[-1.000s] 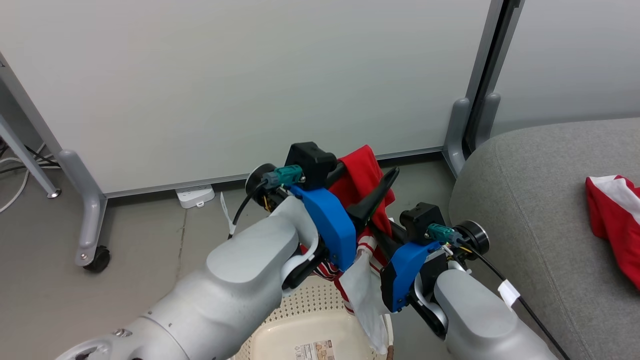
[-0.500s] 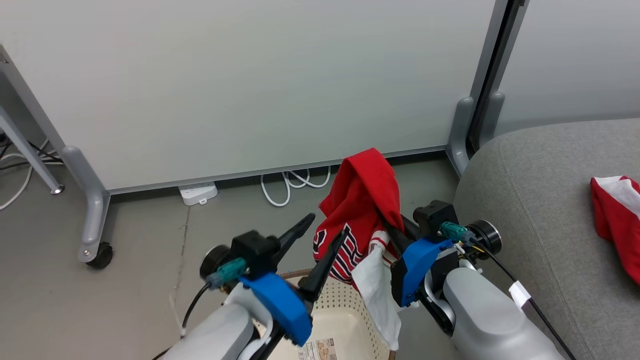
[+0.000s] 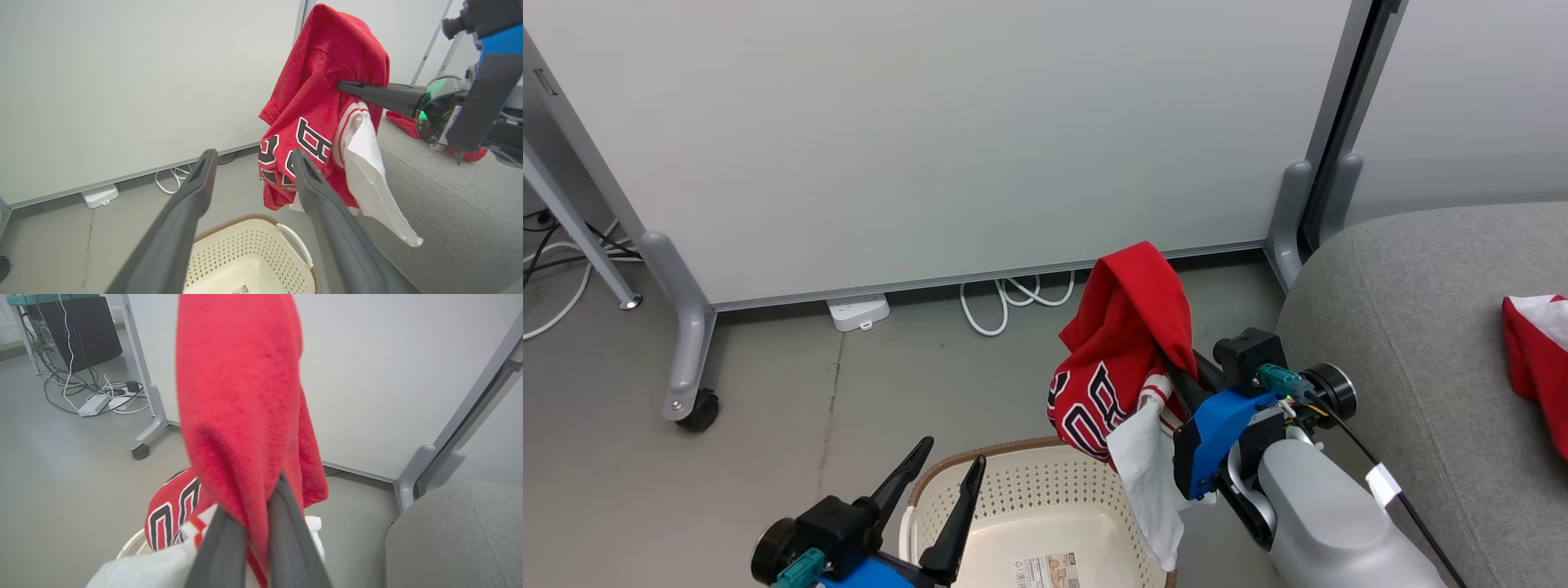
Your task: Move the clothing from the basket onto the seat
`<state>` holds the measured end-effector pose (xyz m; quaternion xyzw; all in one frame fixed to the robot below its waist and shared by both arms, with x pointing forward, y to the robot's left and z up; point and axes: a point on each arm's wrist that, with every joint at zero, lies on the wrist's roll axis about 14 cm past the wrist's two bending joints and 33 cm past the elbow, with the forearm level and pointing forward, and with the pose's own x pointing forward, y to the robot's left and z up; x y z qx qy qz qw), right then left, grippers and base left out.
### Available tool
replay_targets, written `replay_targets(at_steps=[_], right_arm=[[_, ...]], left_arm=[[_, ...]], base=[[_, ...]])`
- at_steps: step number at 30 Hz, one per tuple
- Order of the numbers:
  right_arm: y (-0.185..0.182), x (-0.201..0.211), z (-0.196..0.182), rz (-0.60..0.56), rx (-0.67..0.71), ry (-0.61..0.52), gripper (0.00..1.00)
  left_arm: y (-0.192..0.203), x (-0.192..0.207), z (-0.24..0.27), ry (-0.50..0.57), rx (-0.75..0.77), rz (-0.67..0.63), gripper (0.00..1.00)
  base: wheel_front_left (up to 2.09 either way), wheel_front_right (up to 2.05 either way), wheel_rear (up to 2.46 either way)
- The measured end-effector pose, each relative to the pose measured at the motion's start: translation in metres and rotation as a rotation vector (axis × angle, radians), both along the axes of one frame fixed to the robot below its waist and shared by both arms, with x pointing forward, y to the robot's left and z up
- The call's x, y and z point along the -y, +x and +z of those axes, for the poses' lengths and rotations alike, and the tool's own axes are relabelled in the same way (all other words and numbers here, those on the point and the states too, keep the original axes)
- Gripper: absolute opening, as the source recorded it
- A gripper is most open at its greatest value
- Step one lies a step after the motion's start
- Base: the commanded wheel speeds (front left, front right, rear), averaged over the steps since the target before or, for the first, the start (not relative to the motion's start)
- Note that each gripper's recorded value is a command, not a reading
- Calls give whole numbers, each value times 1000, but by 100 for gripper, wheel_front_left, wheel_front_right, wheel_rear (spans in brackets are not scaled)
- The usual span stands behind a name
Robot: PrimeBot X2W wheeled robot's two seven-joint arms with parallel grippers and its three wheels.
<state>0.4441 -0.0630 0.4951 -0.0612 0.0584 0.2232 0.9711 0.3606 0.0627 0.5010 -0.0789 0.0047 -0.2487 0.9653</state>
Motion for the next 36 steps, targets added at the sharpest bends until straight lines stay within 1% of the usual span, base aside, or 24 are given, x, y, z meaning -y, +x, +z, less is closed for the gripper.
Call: replay_targets(at_steps=[8,17,23,25,26,32,33,36], right_arm=[[-1,1,1,-7,2,11,0],[-4,14,1,-41,1,18,0],[-10,38,3,-99,8,19,0],[-14,56,2,-146,6,18,0],[-14,56,2,-146,6,18,0],[-26,100,0,-256,2,3,0],[-31,113,-1,-291,1,1,0],[-38,126,-2,-327,-1,2,0]], left_arm=[[-2,-9,-2,2,8,35,100],[1,1,-3,4,12,13,100],[5,18,-5,-3,5,-34,100],[5,36,-7,-7,0,-81,100],[5,36,-7,-7,0,-81,100],[8,70,-6,-12,0,-173,100],[8,80,-7,-9,1,-206,100],[8,92,-7,-9,0,-241,100]], base=[[0,0,0],[0,0,0],[0,0,0],[0,0,0],[0,0,0],[0,0,0],[0,0,0],[0,0,0]])
